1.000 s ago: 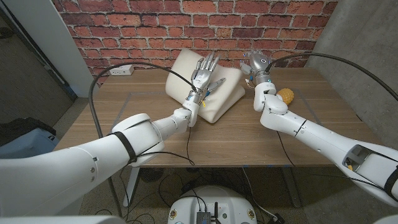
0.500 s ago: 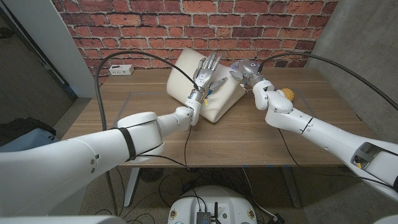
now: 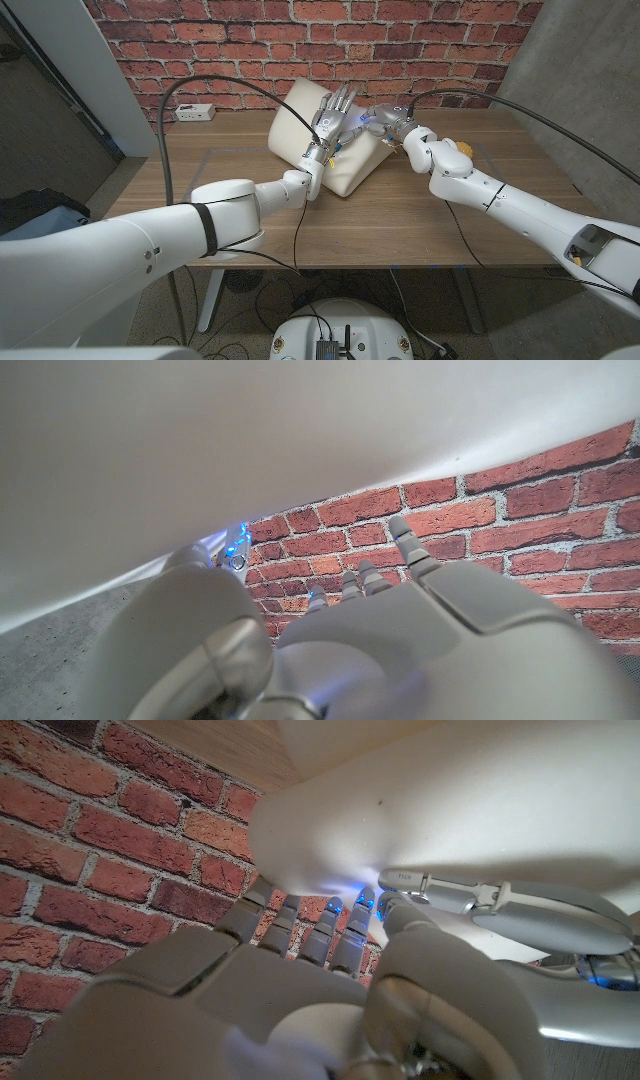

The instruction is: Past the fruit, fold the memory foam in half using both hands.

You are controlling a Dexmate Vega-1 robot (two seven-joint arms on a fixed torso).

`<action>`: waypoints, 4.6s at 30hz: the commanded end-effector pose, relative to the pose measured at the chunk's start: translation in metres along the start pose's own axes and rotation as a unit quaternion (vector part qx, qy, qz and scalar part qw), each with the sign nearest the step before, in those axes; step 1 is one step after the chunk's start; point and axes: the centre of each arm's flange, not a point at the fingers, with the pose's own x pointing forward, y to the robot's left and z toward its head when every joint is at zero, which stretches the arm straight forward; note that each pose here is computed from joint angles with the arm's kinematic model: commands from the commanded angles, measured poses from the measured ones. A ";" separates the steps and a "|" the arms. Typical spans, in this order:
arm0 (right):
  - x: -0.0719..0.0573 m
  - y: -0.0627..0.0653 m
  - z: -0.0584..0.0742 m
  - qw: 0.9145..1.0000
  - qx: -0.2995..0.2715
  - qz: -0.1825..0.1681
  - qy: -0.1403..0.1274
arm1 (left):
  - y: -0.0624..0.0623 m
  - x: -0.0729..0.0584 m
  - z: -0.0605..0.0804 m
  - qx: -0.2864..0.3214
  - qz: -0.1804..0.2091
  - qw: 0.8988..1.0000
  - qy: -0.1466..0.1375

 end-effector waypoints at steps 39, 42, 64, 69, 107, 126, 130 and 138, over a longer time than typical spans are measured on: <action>0.029 0.067 0.008 0.979 -0.132 0.151 0.039 | 0.013 -0.005 -0.014 0.003 0.050 0.999 0.003; 0.031 0.072 0.002 0.976 -0.135 0.162 0.050 | 0.020 -0.007 -0.016 0.002 0.071 0.997 0.002; 0.039 0.081 -0.006 0.975 -0.119 0.177 0.055 | 0.084 -0.026 -0.042 -0.112 0.151 0.982 0.014; 0.038 0.080 -0.008 0.976 -0.118 0.172 0.058 | 0.095 -0.029 -0.046 -0.142 0.145 0.979 0.026; 0.026 0.066 -0.019 0.985 -0.063 0.142 0.079 | 0.134 -0.070 -0.110 -0.595 0.018 0.788 0.156; 0.007 0.031 -0.059 0.963 0.260 0.052 0.037 | 0.134 -0.084 -0.113 -0.629 0.015 0.760 0.163; 0.004 0.030 -0.068 0.942 0.332 0.037 0.022 | 0.134 -0.086 -0.113 -0.630 0.015 0.759 0.166; 0.002 0.033 -0.088 0.865 0.501 -0.004 -0.030 | 0.136 -0.087 -0.114 -0.630 0.020 0.759 0.161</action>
